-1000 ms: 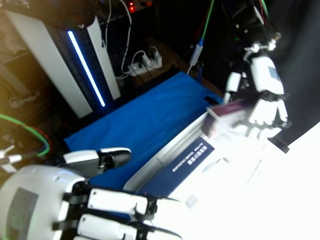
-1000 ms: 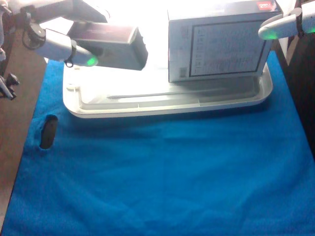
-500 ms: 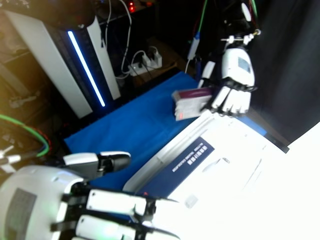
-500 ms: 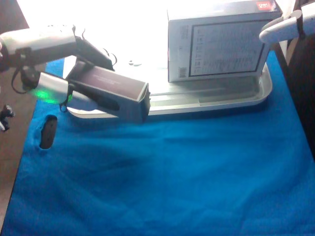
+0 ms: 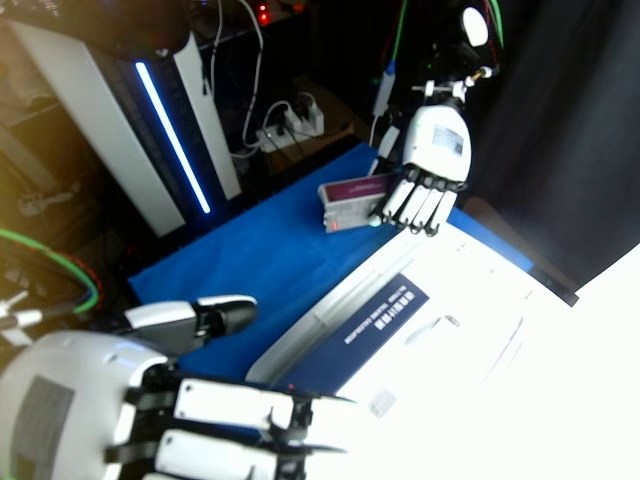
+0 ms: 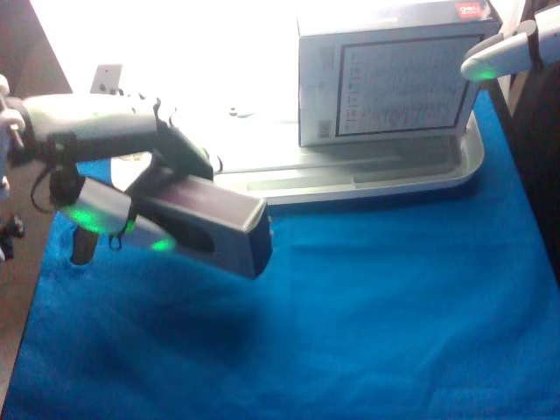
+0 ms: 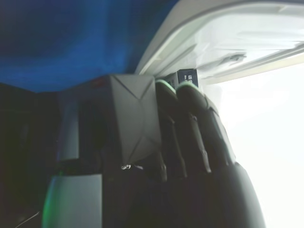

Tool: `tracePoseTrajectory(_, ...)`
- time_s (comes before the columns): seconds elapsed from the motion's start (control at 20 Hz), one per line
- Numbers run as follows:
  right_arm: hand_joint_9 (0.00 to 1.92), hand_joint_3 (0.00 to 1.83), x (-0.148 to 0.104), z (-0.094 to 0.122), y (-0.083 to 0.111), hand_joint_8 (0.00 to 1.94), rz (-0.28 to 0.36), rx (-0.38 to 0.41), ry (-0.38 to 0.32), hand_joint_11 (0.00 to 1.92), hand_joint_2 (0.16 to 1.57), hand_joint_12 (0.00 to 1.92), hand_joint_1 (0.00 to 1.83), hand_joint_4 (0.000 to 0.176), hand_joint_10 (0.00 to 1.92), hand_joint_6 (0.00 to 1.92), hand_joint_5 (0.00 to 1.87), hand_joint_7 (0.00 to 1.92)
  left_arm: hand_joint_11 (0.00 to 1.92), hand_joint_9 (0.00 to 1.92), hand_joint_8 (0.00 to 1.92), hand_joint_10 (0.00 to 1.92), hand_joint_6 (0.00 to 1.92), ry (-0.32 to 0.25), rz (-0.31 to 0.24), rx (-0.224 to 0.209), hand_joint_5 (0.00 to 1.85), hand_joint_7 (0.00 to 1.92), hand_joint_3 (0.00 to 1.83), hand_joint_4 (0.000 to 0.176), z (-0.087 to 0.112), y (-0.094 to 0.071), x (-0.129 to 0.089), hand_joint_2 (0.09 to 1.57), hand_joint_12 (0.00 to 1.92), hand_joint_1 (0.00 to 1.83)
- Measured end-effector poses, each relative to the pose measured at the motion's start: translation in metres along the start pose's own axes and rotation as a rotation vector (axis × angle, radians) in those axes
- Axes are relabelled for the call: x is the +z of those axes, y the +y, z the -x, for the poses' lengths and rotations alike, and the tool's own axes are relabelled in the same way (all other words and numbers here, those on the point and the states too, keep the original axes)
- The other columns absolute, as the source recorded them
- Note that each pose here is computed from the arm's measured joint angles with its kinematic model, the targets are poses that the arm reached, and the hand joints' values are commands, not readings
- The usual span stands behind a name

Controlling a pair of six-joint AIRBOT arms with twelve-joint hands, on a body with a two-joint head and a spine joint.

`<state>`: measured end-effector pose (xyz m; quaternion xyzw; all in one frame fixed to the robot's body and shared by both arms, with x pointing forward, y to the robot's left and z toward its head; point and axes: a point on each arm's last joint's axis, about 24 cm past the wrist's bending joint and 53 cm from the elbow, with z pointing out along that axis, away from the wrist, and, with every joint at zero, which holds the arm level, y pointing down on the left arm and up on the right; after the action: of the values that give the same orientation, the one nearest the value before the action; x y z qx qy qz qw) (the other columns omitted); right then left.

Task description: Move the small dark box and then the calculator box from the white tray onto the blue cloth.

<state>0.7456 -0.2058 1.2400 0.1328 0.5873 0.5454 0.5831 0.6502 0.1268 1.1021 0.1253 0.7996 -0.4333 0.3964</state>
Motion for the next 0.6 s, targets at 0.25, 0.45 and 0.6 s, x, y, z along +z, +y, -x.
tracePoseTrajectory(0.25,0.08,0.00,0.000,0.000,0.000,0.00,-0.001,0.000,0.000,0.00,0.46,0.75,1.03,0.000,0.00,0.00,0.42,0.09,0.44,0.74,1.13,0.93,0.95,0.097,-0.011,0.009,0.96,0.94,0.00,0.007,-0.029,-0.005,0.010,1.13,1.49,1.20)
tracePoseTrajectory(0.45,0.17,0.00,0.000,0.000,0.000,0.01,0.000,0.000,0.000,0.00,0.43,0.95,1.01,0.000,0.02,0.01,0.44,0.19,0.32,0.62,1.32,0.90,1.02,0.136,-0.039,0.010,0.94,0.79,0.00,0.000,-0.042,-0.013,0.017,1.17,1.45,1.19)
tracePoseTrajectory(0.6,0.23,0.00,0.000,0.000,0.000,0.01,0.000,0.000,0.000,0.00,0.44,1.25,1.02,0.000,0.03,0.00,0.44,0.26,0.26,0.58,0.94,0.88,1.06,0.145,-0.038,0.015,0.93,0.72,0.00,0.058,-0.045,-0.013,0.017,1.14,1.44,1.07)
